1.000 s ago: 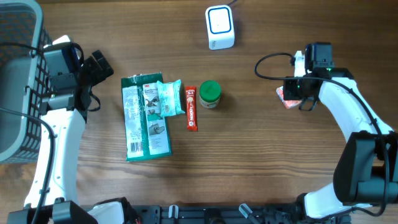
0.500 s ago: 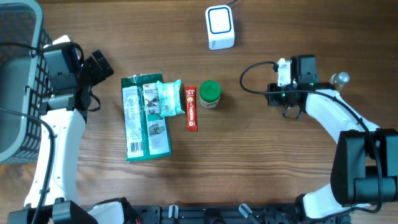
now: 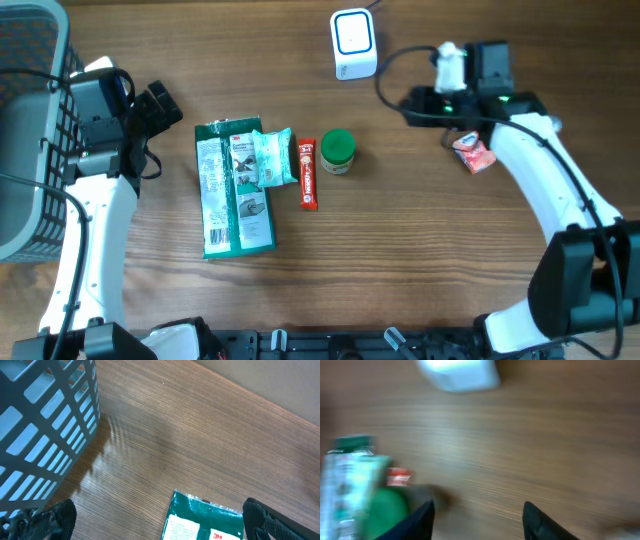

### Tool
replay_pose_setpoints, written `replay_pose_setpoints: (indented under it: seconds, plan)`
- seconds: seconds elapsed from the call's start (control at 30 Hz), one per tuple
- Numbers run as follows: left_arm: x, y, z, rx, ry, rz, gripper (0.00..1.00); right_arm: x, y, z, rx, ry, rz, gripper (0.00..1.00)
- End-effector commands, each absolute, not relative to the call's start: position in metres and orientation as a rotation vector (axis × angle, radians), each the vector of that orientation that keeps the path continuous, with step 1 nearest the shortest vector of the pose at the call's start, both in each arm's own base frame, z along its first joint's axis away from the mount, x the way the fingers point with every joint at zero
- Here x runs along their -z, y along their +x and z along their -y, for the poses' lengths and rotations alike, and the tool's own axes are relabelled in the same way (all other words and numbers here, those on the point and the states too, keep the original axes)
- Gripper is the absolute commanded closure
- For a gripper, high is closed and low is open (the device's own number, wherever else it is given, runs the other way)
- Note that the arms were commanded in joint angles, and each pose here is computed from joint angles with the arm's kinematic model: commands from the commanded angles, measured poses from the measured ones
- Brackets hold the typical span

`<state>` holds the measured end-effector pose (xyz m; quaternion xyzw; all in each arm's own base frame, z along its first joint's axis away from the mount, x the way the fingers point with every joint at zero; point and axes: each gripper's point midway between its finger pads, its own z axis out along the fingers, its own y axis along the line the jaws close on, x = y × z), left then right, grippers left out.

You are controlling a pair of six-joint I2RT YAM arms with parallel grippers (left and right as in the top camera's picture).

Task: Scan the item barcode
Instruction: 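Move the right gripper to the green-lid jar and grasp it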

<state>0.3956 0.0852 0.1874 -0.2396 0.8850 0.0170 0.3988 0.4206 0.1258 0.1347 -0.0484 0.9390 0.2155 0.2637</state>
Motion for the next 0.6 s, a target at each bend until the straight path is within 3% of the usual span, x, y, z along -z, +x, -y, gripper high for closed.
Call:
replay_pose_setpoints:
  seconds: [0.0, 0.23, 0.33, 0.4, 0.43, 0.57]
  plan:
    - [-0.196, 0.397, -0.088, -0.053, -0.599, -2.219, 0.0, -0.142, 0.401, -0.187, -0.594, -0.199, -2.551, 0.0]
    - [-0.196, 0.397, -0.088, -0.053, -0.598, -2.219, 0.0, -0.145, 0.377, -0.27, -0.504, -0.409, -2.457, 0.0]
    - [-0.196, 0.397, -0.088, -0.053, -0.599, -2.219, 0.0, -0.144, 0.389, -0.252, -0.421, -0.083, -2.472, 0.24]
    - [-0.196, 0.397, -0.088, -0.053, -0.599, -2.219, 0.0, -0.135, 0.391, -0.226, -0.344, 0.305, -2.483, 0.23]
    - [-0.196, 0.397, -0.088, -0.053, -0.599, -2.219, 0.0, -0.132, 0.391, -0.221, -0.329, 0.386, -2.481, 0.17]
    - [-0.196, 0.397, -0.088, -0.053, -0.599, -2.219, 0.0, -0.104, 0.389, -0.228, -0.329, 0.417, -2.542, 0.04]
